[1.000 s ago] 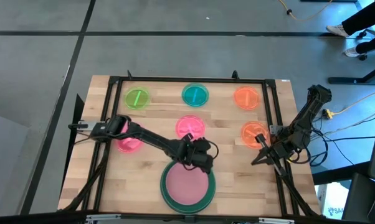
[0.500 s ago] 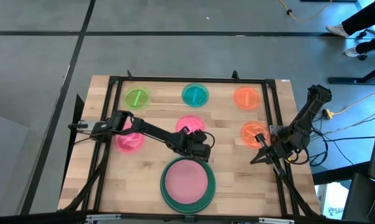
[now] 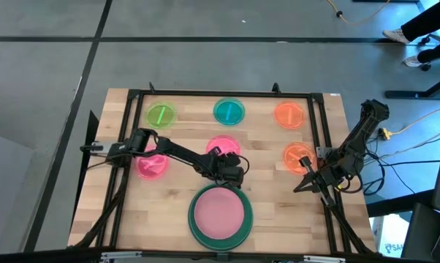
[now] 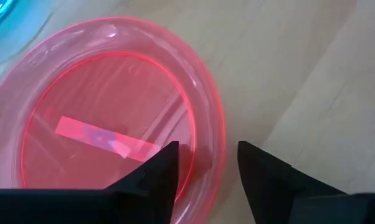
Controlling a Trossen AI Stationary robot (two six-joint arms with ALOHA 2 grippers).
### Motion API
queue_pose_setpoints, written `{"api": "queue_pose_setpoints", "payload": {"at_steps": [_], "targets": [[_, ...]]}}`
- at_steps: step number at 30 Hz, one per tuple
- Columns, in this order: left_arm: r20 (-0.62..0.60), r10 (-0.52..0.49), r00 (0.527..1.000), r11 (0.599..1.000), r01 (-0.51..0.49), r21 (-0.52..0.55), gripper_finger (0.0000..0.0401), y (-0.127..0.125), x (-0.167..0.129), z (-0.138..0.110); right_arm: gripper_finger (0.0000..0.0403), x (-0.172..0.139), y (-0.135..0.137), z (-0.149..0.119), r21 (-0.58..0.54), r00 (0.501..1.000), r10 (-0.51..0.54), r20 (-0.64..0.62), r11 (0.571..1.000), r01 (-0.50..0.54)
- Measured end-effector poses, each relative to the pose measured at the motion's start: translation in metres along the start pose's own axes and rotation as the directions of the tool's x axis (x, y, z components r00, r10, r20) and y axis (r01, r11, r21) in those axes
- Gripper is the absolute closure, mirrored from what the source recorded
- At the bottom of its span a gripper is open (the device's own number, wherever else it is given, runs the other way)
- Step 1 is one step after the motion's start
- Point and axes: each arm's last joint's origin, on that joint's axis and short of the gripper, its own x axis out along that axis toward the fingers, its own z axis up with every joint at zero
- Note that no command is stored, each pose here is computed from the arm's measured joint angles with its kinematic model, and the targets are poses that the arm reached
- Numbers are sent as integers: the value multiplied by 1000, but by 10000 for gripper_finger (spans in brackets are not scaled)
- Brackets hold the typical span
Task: Stack plastic plates
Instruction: Stack the right light pink plate on top of the pink plate
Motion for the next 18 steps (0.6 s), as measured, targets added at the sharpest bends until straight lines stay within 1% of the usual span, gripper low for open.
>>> {"api": "queue_pose_setpoints", "payload": {"at_steps": [6,12,17,18], "targets": [[-13,6,1000,999,-5,34,278,3,3,-5,401,0,0,0,0,1000,0,1,1000,0],[-15,3,1000,999,-2,39,338,3,4,-5,400,0,0,0,-1,1000,0,0,1000,0],[-13,21,1000,997,-20,71,389,4,4,-6,400,0,0,0,-1,1000,0,-1,1000,0],[-11,24,1000,997,-23,70,394,5,4,-6,401,0,0,0,-1,1000,0,-1,1000,0]]}}
